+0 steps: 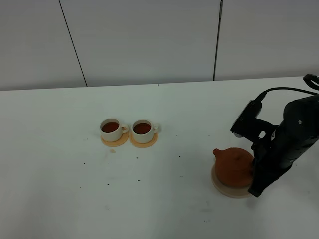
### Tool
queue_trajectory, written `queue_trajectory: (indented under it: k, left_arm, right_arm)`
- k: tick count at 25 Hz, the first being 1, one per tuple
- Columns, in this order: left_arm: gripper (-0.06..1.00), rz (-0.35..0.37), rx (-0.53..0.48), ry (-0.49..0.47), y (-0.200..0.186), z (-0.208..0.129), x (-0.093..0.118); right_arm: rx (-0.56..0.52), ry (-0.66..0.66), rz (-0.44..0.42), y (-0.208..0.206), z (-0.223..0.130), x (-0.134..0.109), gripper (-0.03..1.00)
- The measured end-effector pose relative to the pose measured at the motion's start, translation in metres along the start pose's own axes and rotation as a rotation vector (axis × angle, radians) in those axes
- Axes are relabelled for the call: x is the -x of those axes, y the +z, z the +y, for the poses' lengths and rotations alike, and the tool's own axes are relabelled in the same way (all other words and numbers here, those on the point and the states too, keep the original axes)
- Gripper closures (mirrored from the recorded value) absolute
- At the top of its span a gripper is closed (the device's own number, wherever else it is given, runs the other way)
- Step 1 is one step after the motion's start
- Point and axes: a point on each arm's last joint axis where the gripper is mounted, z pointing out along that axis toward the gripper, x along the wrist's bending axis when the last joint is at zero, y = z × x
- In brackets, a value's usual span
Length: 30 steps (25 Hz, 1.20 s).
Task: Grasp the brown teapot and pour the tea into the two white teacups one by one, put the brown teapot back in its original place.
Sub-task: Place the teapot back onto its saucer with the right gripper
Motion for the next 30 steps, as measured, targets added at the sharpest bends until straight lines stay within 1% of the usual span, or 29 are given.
queue_trajectory:
  k: [4, 22, 24, 26, 30]
  left_arm:
    - [0.71, 0.0, 0.0, 0.0, 0.0, 0.0, 0.0]
    - [0.71, 0.0, 0.0, 0.0, 0.0, 0.0, 0.0]
    - [0.71, 0.0, 0.0, 0.0, 0.0, 0.0, 0.0]
    - [0.71, 0.0, 0.0, 0.0, 0.0, 0.0, 0.0]
    - [0.71, 0.0, 0.0, 0.0, 0.0, 0.0, 0.0]
  right_arm:
    - [-0.006, 0.014, 0.013, 0.0041, -0.0046, -0.0039, 0.87]
    - [-0.004, 0.027, 0.022, 0.0038, -0.0045, -0.0047, 0.87]
    - [-0.004, 0.029, 0.022, 0.0038, -0.0044, -0.0047, 0.85]
    - [-0.003, 0.034, 0.023, 0.0037, -0.0043, -0.0048, 0.81]
    - [0.0, 0.036, 0.022, 0.0033, -0.004, -0.0048, 0.66]
